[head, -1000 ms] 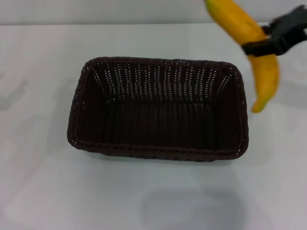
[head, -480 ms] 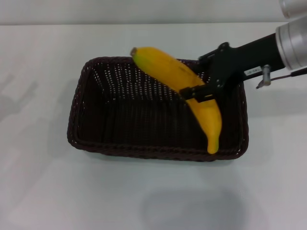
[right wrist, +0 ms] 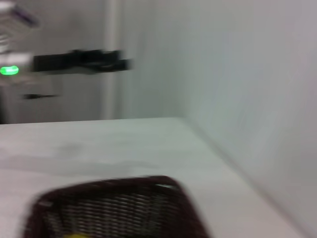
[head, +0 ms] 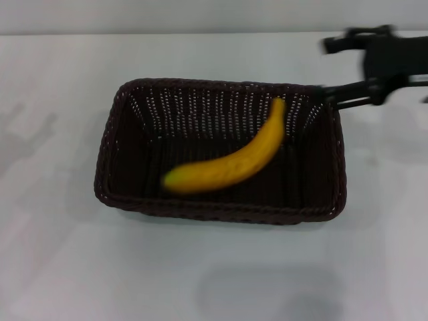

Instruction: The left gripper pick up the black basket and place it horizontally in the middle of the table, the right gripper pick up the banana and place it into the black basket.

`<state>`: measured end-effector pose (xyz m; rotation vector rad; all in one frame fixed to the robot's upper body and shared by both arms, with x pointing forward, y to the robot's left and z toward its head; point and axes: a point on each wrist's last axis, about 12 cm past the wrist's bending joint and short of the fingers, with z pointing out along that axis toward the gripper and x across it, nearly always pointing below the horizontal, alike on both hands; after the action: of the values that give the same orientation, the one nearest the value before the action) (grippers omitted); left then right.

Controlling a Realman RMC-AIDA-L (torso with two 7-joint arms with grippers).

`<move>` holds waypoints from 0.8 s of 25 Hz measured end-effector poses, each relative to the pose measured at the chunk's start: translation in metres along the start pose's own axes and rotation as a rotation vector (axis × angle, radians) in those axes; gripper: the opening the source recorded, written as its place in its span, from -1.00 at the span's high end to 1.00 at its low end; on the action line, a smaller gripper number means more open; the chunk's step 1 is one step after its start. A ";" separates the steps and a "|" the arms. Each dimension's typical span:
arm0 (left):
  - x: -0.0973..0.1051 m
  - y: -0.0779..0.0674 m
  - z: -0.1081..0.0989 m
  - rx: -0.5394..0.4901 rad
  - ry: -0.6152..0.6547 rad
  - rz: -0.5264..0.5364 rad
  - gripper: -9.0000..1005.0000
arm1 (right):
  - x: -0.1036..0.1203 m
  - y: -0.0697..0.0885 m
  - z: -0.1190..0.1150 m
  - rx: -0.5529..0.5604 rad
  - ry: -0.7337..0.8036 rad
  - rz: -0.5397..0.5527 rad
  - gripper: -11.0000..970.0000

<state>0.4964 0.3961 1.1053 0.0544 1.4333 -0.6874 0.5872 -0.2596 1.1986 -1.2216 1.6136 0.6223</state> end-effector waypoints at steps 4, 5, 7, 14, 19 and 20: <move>0.006 -0.002 0.001 -0.006 -0.022 -0.012 -0.72 | 0.034 -0.003 -0.036 0.168 -0.125 0.025 -0.71; 0.007 -0.002 0.000 -0.009 -0.033 -0.012 -0.72 | 0.040 -0.003 -0.040 0.191 -0.149 0.033 -0.76; 0.009 -0.003 -0.002 -0.015 -0.055 -0.001 -0.72 | 0.057 -0.002 -0.052 0.285 -0.229 0.065 -0.80; 0.014 -0.009 -0.009 -0.021 -0.153 0.100 -0.72 | 0.116 0.002 -0.070 0.653 -0.406 0.154 -0.79; 0.015 -0.008 -0.017 -0.064 -0.198 0.141 -0.72 | 0.132 0.004 -0.071 0.769 -0.388 0.146 -0.79; 0.014 -0.007 -0.020 -0.078 -0.210 0.144 -0.72 | 0.134 0.003 -0.071 0.789 -0.390 0.162 -0.79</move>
<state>0.4751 0.3933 1.0913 0.0238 1.2404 -0.5027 0.5545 -0.3734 1.1042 -0.3645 1.4131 0.2432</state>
